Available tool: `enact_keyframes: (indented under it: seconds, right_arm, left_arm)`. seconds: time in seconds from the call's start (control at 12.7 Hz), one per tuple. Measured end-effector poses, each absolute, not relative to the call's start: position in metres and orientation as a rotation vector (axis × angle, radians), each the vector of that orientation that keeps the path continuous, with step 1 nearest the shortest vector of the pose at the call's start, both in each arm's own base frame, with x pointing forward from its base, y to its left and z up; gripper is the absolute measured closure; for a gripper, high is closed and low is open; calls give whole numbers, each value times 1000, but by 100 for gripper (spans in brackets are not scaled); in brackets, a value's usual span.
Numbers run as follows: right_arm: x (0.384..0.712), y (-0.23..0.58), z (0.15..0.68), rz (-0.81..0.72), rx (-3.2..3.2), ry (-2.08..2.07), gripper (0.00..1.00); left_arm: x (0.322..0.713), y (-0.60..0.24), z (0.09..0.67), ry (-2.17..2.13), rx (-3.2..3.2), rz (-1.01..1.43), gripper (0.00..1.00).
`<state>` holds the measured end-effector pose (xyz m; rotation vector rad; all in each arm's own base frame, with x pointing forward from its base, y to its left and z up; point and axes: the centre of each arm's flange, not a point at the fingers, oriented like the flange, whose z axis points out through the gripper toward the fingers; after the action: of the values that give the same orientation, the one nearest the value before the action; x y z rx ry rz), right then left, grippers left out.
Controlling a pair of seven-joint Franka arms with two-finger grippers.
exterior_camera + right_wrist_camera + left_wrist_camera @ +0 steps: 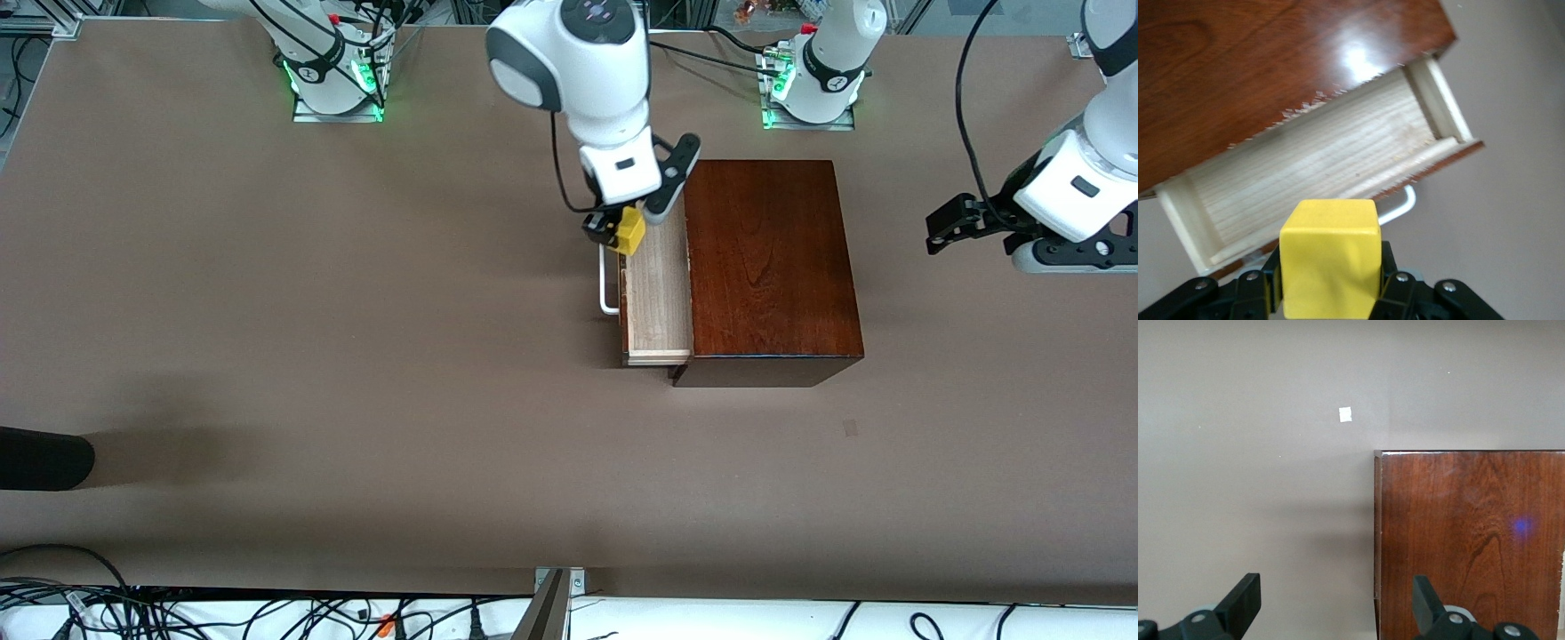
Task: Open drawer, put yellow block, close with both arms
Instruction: 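Lower the yellow cube into the open drawer with the right gripper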
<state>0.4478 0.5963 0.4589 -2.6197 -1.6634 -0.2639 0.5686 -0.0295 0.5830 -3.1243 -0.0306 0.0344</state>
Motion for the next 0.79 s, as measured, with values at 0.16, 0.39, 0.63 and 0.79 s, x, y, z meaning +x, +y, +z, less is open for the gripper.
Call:
enact_keyframes:
  seconds: [0.16,0.39,0.63,0.79]
  right_arm:
    - [428,614,446,-261,-2602,-1739,44]
    - [420,633,400,-250,-2593,-1807,44]
    - [421,642,374,-243,-2598,-1845,44]
    - [419,645,371,-257,-2596,-1868,44]
  left_arm:
    - [568,-30,583,-21,-3124,36,0]
    - [568,-35,583,-7,-3125,36,0]
    - [568,-35,583,-7,-3125,36,0]
    - [568,-35,583,-7,-3125,36,0]
